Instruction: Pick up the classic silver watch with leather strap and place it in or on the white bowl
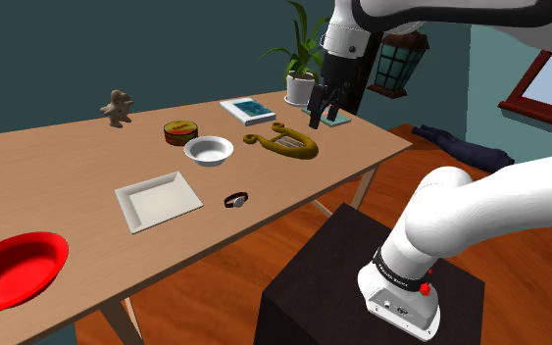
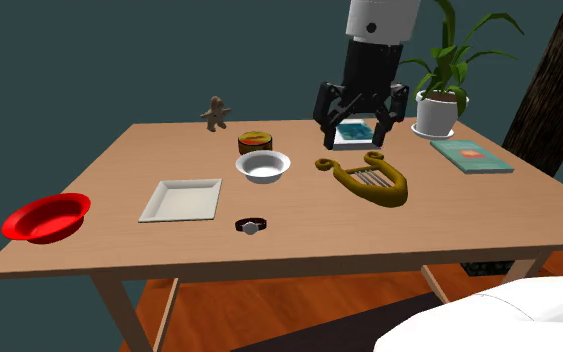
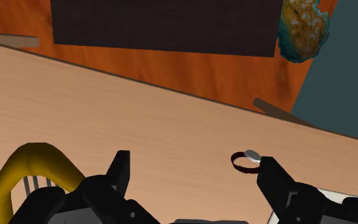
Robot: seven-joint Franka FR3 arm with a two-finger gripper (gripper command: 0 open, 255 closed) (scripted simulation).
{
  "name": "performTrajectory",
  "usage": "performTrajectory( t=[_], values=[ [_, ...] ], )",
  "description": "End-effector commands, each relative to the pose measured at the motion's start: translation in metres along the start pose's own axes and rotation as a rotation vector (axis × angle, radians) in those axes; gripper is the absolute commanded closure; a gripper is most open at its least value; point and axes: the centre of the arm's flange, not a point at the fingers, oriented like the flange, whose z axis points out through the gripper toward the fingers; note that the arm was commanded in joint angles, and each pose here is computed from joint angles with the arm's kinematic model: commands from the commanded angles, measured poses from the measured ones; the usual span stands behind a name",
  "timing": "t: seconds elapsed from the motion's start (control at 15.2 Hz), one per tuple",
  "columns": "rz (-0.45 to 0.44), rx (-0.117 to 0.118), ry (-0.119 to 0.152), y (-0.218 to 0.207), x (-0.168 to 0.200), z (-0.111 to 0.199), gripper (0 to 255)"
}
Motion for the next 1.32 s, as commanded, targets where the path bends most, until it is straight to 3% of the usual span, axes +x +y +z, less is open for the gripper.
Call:
performTrajectory(
  t=[0.0, 1.25],
  values=[
    [0.000, 0.000, 0.000, 0.000, 0.000, 0.000, 0],
    [-0.473, 0.056, 0.357, -0.118, 0.050, 0.192, 0]
  ],
)
